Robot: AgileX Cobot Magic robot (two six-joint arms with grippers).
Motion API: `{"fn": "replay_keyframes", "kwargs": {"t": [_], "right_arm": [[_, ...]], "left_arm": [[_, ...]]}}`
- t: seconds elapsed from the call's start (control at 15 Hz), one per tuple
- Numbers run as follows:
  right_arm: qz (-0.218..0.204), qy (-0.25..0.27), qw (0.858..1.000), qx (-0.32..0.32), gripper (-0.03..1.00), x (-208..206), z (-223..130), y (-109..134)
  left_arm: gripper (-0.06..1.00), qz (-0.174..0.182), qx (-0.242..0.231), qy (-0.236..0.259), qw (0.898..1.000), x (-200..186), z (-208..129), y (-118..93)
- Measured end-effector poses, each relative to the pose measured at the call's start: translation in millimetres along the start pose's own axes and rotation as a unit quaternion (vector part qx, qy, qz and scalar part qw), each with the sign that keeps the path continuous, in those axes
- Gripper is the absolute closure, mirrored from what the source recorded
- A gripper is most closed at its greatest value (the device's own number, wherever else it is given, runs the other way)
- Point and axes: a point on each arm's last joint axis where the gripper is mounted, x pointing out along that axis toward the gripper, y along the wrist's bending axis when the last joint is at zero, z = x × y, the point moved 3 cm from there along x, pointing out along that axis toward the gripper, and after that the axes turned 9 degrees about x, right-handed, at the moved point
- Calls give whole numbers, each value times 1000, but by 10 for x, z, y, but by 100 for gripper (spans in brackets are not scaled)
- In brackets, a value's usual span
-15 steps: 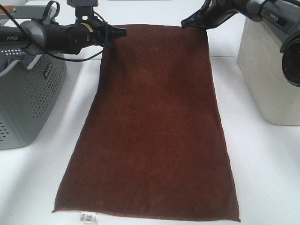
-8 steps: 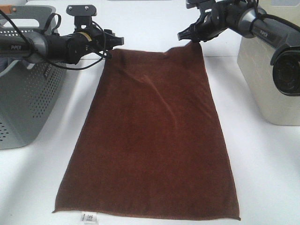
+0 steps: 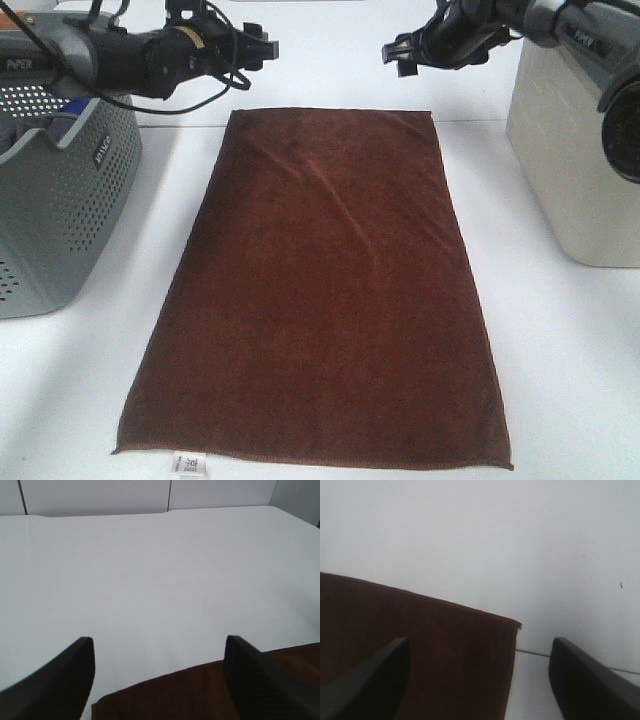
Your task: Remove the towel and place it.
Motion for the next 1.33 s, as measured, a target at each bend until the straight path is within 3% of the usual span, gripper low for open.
{"fn": "replay_keyframes", "kwargs": {"t": [0.13, 0.47, 0.73, 0.93, 1.13, 1.33], "right_arm": [[17, 12, 999, 31, 24, -476, 308, 40], [27, 131, 990, 50, 24, -1394, 470, 59], [59, 97, 991, 63, 24, -1949, 745, 113], [82, 68, 992, 71, 24, -2499, 897, 130], [76, 108, 990, 58, 24, -2788, 654, 85], [66, 171, 982, 40, 24, -3088, 171, 10]], "left_arm": [[25, -8, 17, 28, 999, -186, 374, -66], [25, -2, 35, 157, 987, -970, 1171, -31], [25, 27, 64, 223, 972, -1704, 1659, 95], [25, 48, 72, 293, 952, -2111, 1741, 173], [25, 58, 68, 346, 934, -2397, 1762, 209], [25, 69, 60, 341, 935, -2631, 1836, 233]]}}
